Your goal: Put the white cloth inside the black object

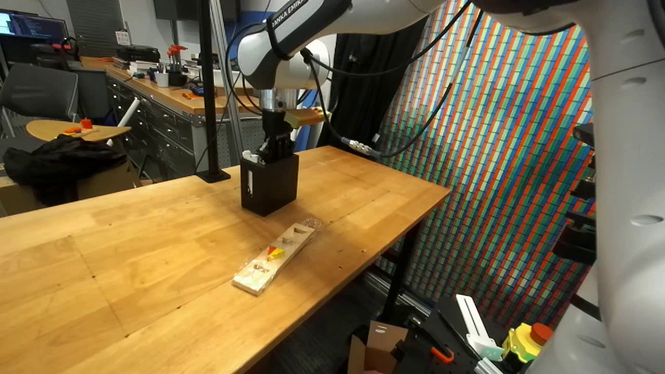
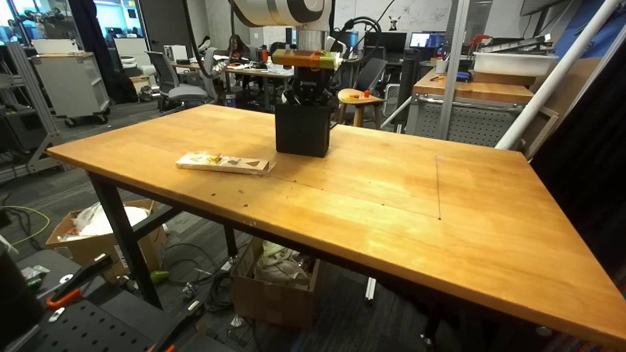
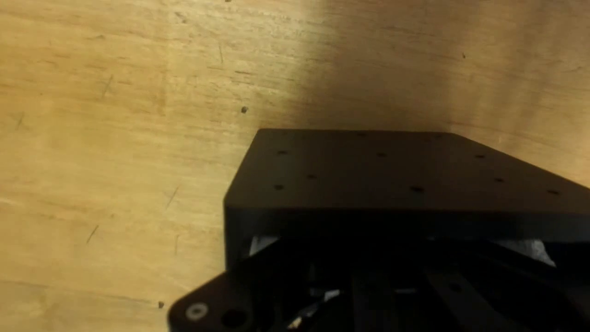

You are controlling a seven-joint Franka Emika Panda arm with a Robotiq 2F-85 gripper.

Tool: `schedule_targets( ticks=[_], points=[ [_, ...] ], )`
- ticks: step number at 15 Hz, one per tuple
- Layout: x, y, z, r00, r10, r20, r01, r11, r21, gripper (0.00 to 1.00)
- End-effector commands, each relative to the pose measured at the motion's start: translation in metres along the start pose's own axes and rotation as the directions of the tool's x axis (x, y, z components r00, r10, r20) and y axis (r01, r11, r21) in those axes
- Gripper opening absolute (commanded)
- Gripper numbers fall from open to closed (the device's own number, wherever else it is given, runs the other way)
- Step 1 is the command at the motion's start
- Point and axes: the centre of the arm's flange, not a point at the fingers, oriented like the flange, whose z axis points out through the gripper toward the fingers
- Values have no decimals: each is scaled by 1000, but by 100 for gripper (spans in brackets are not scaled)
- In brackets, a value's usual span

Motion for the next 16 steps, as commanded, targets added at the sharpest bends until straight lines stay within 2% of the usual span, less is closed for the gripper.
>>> schedule_targets(
  ticks=[1,5,8,16],
  points=[
    [16,16,29,998,-3,70,-3,996,85,0],
    [17,23,30,995,3,103,-15,994,109,0],
    [16,22,16,995,8,98,-17,996,89,0],
    [8,-19,-48,999,-39,35,43,994,-105,0]
  ],
)
